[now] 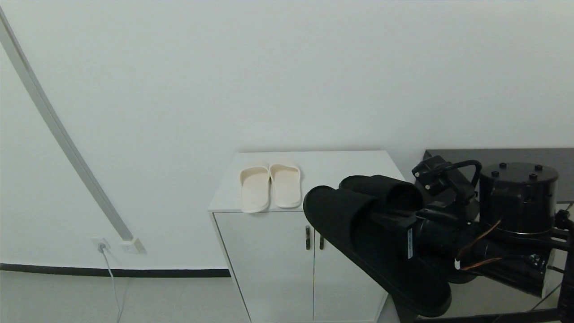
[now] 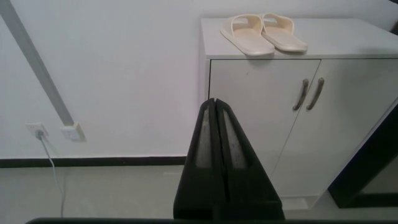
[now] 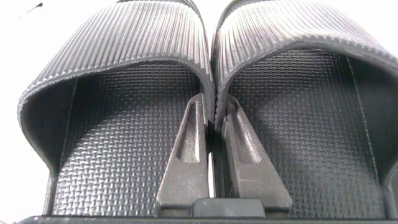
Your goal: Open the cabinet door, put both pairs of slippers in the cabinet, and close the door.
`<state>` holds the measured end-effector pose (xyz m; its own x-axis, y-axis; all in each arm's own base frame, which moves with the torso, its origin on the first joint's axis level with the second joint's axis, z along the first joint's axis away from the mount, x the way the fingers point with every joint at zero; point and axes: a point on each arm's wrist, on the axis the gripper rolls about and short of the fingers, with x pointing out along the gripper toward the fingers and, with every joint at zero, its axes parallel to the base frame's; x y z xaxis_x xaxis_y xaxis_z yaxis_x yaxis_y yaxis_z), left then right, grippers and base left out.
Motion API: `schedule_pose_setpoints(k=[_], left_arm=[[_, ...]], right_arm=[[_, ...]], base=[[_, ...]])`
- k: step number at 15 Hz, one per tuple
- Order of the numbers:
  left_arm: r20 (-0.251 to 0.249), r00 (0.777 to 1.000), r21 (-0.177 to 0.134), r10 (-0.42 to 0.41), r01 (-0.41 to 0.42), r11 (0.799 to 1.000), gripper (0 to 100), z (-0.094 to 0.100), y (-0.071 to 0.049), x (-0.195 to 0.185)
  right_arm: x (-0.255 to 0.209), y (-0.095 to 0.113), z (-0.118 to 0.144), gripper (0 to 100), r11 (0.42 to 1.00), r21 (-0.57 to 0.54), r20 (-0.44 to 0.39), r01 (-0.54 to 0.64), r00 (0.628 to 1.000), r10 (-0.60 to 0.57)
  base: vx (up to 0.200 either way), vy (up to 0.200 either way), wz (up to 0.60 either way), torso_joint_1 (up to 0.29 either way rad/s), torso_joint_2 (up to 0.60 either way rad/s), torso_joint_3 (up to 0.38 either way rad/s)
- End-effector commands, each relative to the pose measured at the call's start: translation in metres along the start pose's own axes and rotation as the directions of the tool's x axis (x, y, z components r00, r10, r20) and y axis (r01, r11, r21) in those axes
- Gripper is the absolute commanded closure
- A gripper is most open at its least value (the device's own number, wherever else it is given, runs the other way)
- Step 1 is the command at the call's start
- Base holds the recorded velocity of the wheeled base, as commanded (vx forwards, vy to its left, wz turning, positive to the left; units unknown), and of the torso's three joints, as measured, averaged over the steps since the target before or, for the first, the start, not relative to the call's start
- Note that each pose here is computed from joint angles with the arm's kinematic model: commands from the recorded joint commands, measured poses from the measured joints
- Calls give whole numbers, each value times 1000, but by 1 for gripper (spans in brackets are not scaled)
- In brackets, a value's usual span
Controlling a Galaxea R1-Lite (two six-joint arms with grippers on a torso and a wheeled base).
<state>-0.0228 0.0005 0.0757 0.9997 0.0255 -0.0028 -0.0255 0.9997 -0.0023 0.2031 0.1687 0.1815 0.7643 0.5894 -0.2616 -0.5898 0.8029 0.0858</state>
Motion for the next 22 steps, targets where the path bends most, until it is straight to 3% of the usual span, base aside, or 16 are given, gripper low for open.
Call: schedule_pose_setpoints(k=[1,9,14,15,22], left_arm=[[0,1000,-1,1,-1,1000,100,0,0,0],[0,1000,2,1,-1,1000,100,0,0,0],[0,1000,2,-3,3,1000,100,0,0,0],[-2,1000,2,-3,3,1000,0,0,0,0],[0,1000,2,-1,1,1000,0,0,0,0]], right_arm=[[-6,1,0,100,1000,-2,2,-23,1000,23],[-16,1,-4,100,1000,-10,3,-28,1000,28],[-17,1,-3,100,1000,-11,6,-29,1000,29],[-17,1,-4,100,999,-12,4,-29,1000,29],[-16,1,-6,100,999,-25,-5,-27,1000,27]], base=[[0,0,0,0,0,0],[0,0,0,0,0,0],[0,0,0,-141,311,178],[0,0,0,-154,354,193],[0,0,0,-173,396,225]])
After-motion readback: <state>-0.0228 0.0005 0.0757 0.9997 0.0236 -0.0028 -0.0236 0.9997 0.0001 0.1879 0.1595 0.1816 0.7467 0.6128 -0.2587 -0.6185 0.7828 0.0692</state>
